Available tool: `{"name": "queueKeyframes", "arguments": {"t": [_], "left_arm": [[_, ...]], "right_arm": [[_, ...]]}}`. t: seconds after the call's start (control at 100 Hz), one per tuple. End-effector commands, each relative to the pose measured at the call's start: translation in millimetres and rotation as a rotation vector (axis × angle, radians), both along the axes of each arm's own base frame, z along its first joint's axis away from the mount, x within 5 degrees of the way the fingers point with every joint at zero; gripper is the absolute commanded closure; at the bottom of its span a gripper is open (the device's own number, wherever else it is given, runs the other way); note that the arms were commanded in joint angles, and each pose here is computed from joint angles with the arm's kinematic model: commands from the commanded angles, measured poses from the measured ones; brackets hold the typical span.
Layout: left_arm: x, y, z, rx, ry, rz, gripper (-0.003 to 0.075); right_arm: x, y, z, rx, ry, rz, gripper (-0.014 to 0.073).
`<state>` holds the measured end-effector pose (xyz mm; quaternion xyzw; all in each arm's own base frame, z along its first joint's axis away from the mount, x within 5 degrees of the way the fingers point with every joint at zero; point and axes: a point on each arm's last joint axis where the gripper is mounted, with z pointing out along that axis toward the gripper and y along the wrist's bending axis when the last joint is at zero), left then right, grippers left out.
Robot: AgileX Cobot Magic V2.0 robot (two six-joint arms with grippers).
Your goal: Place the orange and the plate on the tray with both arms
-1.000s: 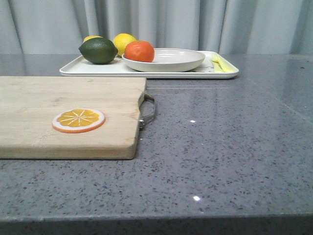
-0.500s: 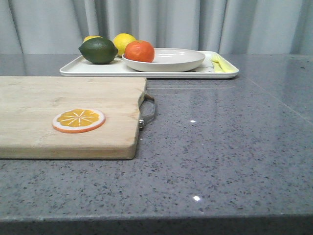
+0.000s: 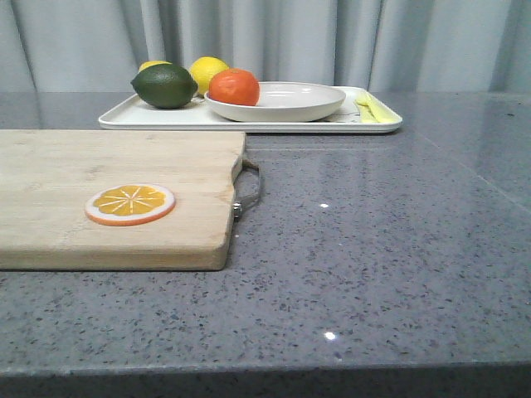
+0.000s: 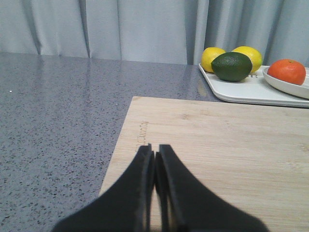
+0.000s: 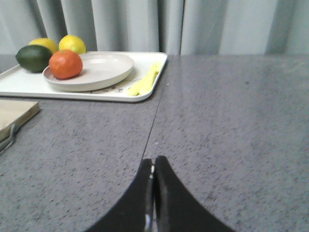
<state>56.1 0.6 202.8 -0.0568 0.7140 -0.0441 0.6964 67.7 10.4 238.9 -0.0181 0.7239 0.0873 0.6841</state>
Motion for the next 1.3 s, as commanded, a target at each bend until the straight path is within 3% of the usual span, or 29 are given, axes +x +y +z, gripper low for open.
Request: {"name": "queueKeyframes", "arguments": {"t": [0.0,0.23,0.4,0.6,1.29], "left_arm": [[-1.5,0.5,0.4,-0.018,-0.082,0.005,0.0739],[-1.5,0.5,0.4,-0.018,-0.082,0.005,0.0739],[-1.5,0.5,0.4,-0.018,-0.082,0.005,0.0739],[-1.5,0.5,0.4,-0.018,-0.082,0.005,0.0739],[-1.5,0.5,0.4,-0.018,-0.082,0.005,0.0739]], "right_arm": [[-2.6,-2.7,8.6,-0.011,-0.172,-0.037,0.0613],[-9.3,-5.0,-25.0,-0.029,-0.215,-0.072,0.0613],[-12.7,-7.0,-34.9,-0.031,-0.127,-0.090,0.0613],[-12.5,-7.2,-37.6,0.009,-0.095,-0.091,0.0613],[-12.5,-7.2,-37.8,0.009,-0.093,-0.091,0.0613]]}}
